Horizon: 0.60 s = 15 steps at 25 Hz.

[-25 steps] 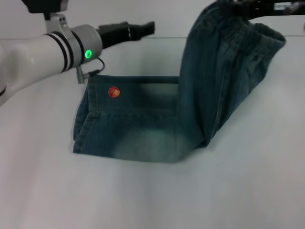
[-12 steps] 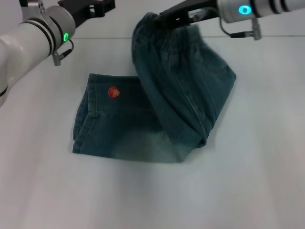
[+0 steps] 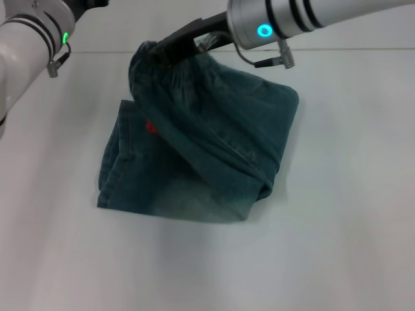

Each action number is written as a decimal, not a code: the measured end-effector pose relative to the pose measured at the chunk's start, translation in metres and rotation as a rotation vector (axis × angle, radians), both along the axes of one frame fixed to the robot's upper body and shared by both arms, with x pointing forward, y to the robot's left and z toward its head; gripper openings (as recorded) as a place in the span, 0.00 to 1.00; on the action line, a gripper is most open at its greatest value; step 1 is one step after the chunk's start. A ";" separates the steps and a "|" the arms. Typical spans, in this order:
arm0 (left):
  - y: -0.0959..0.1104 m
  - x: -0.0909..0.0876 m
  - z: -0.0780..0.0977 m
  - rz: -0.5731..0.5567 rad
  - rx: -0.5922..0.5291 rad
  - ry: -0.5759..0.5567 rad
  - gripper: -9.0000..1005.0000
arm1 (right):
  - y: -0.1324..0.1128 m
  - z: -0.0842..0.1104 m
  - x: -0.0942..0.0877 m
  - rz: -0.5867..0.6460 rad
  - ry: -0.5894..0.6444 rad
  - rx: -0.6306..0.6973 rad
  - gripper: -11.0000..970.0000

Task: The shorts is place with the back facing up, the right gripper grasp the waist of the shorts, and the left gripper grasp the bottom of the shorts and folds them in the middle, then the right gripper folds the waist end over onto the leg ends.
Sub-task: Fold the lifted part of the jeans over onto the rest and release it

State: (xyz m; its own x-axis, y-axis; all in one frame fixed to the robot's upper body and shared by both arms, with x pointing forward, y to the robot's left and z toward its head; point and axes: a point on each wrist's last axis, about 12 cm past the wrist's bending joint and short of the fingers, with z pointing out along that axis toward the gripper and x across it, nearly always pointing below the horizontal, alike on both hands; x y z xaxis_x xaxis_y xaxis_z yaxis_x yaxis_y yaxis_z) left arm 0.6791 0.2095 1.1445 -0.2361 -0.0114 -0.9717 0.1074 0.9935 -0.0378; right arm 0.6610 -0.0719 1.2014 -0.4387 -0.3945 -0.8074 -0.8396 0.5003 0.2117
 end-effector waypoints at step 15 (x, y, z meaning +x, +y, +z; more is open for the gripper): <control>0.007 -0.002 -0.005 0.050 0.029 -0.003 0.87 | 0.020 -0.023 -0.014 0.044 0.067 -0.022 0.06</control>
